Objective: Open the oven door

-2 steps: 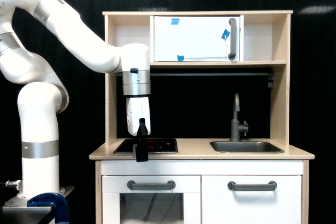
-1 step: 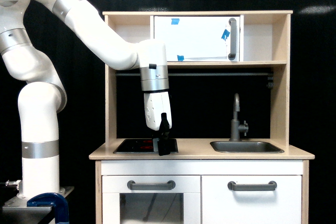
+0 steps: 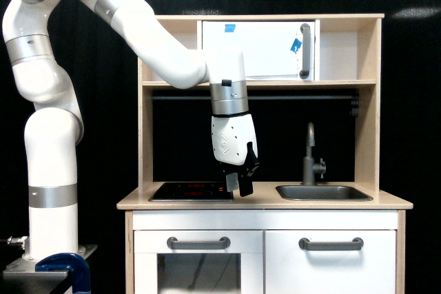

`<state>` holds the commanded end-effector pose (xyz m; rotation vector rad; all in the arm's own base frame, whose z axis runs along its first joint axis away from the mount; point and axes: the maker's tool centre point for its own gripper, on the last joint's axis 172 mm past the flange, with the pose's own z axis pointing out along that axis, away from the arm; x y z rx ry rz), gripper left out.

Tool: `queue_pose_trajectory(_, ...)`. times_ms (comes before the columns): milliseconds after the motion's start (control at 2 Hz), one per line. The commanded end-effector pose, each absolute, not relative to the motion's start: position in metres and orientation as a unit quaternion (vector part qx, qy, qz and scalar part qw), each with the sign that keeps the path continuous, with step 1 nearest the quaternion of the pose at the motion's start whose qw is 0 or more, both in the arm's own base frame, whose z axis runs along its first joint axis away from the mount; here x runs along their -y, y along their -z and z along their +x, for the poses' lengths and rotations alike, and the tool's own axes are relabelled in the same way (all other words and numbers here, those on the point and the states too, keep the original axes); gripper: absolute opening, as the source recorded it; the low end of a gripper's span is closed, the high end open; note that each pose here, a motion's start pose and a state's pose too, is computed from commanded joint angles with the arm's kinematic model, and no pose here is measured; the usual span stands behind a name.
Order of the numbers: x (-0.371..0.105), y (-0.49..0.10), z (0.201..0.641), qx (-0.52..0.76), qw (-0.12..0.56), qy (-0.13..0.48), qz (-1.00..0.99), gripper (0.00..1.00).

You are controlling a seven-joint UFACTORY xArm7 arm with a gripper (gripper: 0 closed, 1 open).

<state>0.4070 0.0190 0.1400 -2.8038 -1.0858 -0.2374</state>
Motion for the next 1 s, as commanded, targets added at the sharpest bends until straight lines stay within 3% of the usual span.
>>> queue_pose_trajectory(1000,-0.076,-0.151,0.470,0.584,0.195,0.146,-0.774,1.00)
